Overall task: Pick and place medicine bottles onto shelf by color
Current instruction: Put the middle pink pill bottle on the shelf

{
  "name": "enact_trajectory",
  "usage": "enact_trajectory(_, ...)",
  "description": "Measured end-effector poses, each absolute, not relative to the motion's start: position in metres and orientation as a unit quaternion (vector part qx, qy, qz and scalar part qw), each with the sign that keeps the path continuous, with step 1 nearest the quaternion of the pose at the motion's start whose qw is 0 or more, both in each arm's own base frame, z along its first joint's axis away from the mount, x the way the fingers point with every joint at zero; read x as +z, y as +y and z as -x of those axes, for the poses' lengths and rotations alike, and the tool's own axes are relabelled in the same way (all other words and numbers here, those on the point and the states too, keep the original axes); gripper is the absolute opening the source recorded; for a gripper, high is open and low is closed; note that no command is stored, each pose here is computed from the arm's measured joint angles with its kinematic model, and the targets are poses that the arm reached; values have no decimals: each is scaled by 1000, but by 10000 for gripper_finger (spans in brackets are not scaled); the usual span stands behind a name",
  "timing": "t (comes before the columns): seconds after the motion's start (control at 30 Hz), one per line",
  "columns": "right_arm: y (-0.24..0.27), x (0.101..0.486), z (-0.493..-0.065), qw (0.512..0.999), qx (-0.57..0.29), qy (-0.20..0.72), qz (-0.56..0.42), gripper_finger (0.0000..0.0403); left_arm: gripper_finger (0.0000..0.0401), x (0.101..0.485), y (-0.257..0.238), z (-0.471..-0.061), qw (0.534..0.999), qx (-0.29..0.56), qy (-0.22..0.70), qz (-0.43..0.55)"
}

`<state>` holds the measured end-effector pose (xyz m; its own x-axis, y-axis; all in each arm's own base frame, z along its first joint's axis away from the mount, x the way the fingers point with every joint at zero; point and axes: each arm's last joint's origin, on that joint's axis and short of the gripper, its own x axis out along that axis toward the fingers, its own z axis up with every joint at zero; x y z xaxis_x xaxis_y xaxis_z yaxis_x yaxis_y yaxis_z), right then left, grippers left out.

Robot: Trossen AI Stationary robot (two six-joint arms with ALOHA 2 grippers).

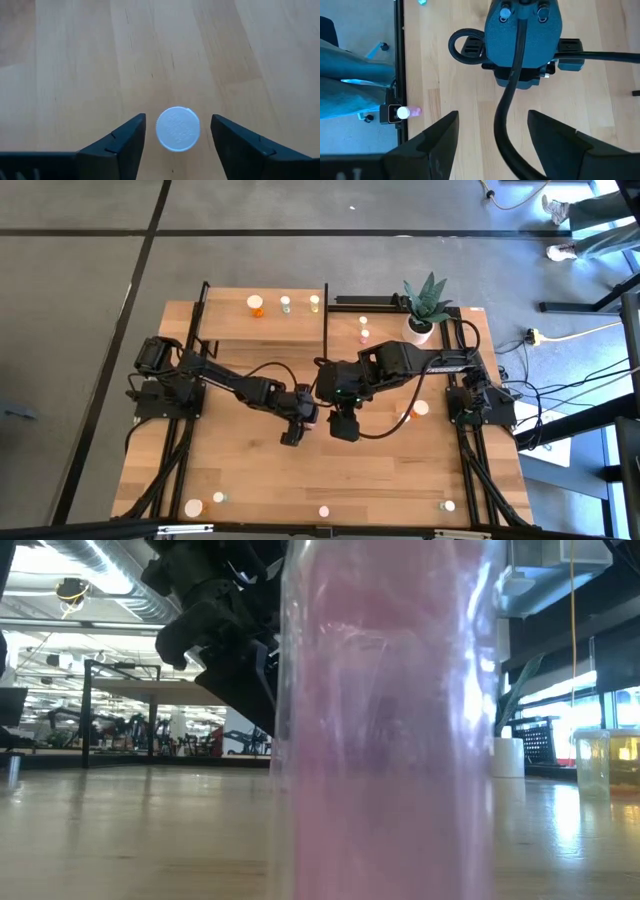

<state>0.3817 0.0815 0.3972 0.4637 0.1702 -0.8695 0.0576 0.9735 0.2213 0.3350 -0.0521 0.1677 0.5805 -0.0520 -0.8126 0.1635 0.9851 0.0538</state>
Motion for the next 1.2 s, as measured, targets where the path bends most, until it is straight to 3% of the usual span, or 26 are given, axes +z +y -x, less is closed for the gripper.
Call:
enact_trajectory(0.73,81,397,-382,849,32,517,-110,237,110,168,-52,-335,887,-61,454,-62)
enact_trajectory(1.2,82,397,-382,848,32,517,-110,237,102,190,-49,-313,868,-57,489,-58)
